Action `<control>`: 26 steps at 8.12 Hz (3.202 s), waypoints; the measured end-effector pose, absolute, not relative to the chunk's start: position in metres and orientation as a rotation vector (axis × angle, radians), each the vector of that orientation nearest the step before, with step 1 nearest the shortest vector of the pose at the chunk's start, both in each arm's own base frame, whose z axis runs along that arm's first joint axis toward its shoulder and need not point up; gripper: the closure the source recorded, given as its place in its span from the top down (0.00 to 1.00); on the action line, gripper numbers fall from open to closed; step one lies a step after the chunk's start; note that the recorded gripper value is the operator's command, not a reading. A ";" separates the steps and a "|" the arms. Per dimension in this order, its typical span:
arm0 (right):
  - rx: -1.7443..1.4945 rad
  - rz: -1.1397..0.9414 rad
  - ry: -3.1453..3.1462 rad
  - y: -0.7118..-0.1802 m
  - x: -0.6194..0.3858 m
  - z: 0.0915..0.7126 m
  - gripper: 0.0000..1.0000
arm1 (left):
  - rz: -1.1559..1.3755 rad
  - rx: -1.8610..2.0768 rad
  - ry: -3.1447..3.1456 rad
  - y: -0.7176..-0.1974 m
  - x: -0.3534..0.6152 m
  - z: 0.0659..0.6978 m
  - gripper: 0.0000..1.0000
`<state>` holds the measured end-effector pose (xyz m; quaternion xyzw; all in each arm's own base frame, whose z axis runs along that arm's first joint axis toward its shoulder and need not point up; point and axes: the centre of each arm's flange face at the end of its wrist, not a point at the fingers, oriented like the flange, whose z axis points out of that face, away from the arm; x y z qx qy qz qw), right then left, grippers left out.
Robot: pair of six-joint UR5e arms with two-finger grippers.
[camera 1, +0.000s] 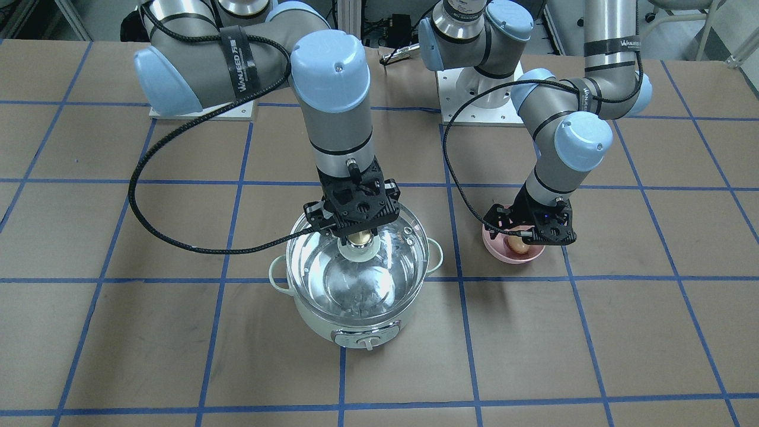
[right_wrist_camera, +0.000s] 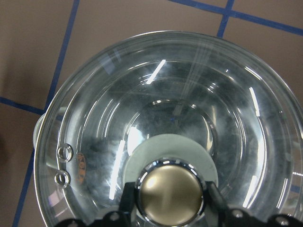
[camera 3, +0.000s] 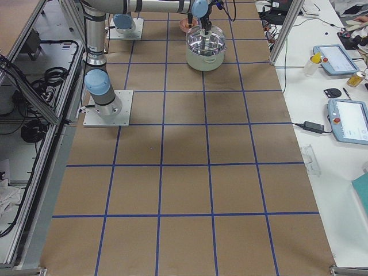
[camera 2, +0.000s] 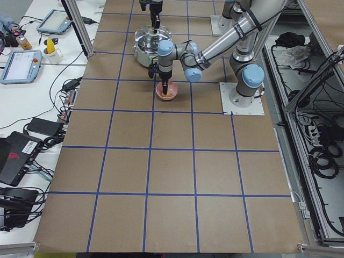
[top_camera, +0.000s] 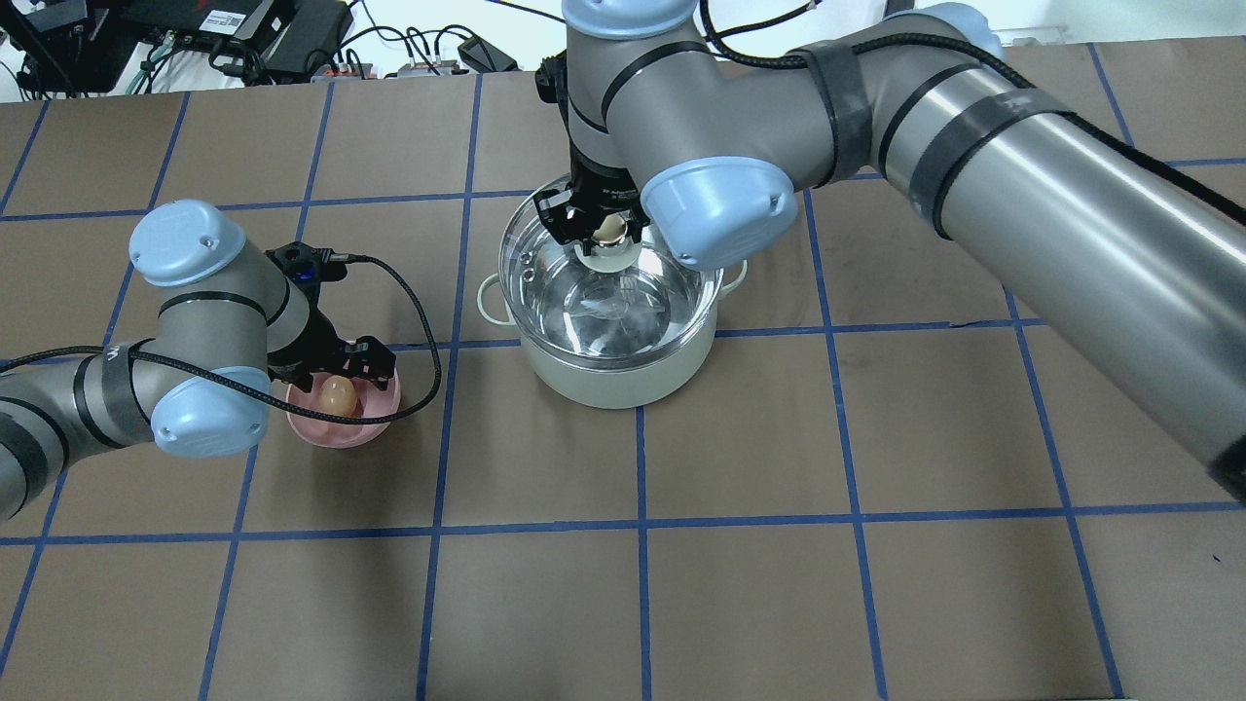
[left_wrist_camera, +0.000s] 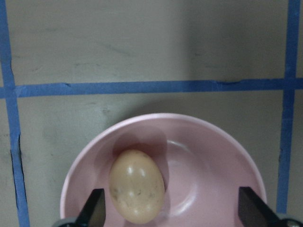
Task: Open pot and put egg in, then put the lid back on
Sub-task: 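Lift the glass lid off the pot with the right gripper, setting it aside, then grasp the brown egg in the pink bowl with the left gripper and lift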
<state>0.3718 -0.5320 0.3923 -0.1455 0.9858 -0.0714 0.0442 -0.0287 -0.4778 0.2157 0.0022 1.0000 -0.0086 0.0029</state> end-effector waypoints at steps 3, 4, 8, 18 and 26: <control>-0.451 -0.267 3.026 -0.528 0.333 0.437 0.00 | -0.002 -0.004 3.142 -0.479 -0.026 0.207 1.00; -0.432 -0.275 3.034 -0.542 0.298 0.445 0.00 | 0.004 -0.010 3.144 -0.480 -0.024 0.205 1.00; -0.381 -0.238 3.076 -0.560 0.159 0.483 0.00 | 0.026 -0.027 3.146 -0.479 -0.022 0.198 0.98; -0.389 -0.205 3.123 -0.540 0.107 0.506 0.00 | 0.069 -0.030 3.151 -0.479 -0.022 0.183 0.51; -0.390 -0.160 3.112 -0.527 0.110 0.511 0.00 | 0.046 -0.025 3.143 -0.480 -0.022 0.192 0.21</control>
